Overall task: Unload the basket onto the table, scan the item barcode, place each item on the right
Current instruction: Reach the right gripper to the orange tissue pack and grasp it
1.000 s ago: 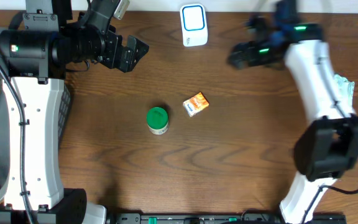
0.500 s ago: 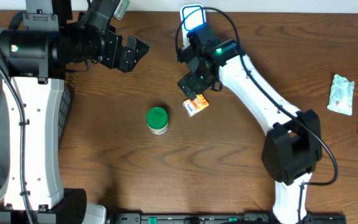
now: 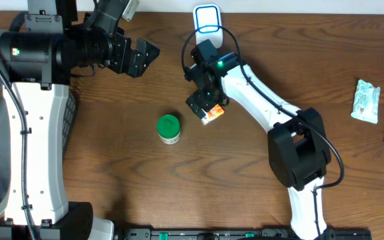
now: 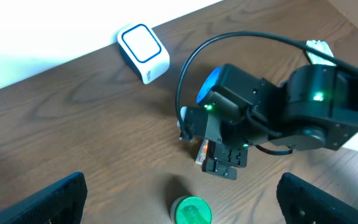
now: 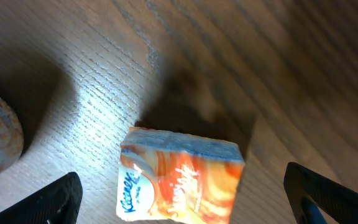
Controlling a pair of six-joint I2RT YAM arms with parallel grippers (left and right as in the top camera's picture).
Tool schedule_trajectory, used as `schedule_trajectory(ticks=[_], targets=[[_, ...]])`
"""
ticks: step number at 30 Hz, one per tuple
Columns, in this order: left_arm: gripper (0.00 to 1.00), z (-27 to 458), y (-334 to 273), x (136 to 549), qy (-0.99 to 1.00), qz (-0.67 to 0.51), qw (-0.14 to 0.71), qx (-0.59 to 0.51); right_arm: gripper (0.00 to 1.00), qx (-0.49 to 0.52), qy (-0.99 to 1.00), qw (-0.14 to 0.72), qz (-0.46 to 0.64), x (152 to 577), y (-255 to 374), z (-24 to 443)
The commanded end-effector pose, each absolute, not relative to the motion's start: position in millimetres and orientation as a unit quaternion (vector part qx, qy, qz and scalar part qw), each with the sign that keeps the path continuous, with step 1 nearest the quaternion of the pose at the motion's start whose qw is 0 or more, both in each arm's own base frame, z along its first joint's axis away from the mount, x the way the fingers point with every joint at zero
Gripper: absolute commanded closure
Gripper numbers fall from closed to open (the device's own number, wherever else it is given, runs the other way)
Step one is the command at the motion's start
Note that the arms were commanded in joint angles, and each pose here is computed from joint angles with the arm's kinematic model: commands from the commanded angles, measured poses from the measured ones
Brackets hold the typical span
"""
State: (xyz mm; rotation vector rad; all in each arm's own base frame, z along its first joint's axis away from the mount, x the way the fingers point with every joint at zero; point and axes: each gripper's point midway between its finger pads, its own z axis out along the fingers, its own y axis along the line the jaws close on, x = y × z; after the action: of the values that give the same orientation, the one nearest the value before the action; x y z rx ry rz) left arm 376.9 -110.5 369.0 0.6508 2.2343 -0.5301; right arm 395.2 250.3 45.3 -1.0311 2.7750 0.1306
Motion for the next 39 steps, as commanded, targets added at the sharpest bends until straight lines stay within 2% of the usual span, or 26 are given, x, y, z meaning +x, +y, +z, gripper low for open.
schedule_trajectory(ticks=[1, 11, 15, 17, 20, 25, 32, 39], targets=[[0.02, 365, -110, 378, 0.872, -0.203, 0.365, 0.256, 0.01, -0.342, 0.937, 0.059, 0.042, 386, 250, 21], [0.02, 365, -110, 378, 0.872, -0.203, 0.365, 0.256, 0.02, -0.344, 0.938, 0.024, 0.034, 373, 245, -11], [0.02, 365, -110, 378, 0.872, -0.203, 0.365, 0.256, 0.24, -0.34, 0.939, 0.035, 0.036, 378, 248, -10], [0.02, 365, -110, 378, 0.872, -0.203, 0.365, 0.256, 0.29, -0.329, 0.943, 0.036, 0.037, 379, 248, -10], [0.02, 365, -110, 378, 0.872, -0.203, 0.365, 0.256, 0.3, -0.31, 0.949, 0.037, 0.039, 381, 247, -8], [0.02, 365, -110, 378, 0.872, -0.203, 0.365, 0.256, 0.36, -0.267, 0.962, 0.038, 0.041, 387, 248, 10], [0.02, 365, -110, 378, 0.872, -0.203, 0.365, 0.256, 0.41, -0.18, 0.981, 0.049, 0.048, 404, 242, 59], [0.02, 365, -110, 378, 0.872, -0.203, 0.365, 0.256, 0.42, -0.084, 0.995, 0.023, 0.041, 405, 216, 82]])
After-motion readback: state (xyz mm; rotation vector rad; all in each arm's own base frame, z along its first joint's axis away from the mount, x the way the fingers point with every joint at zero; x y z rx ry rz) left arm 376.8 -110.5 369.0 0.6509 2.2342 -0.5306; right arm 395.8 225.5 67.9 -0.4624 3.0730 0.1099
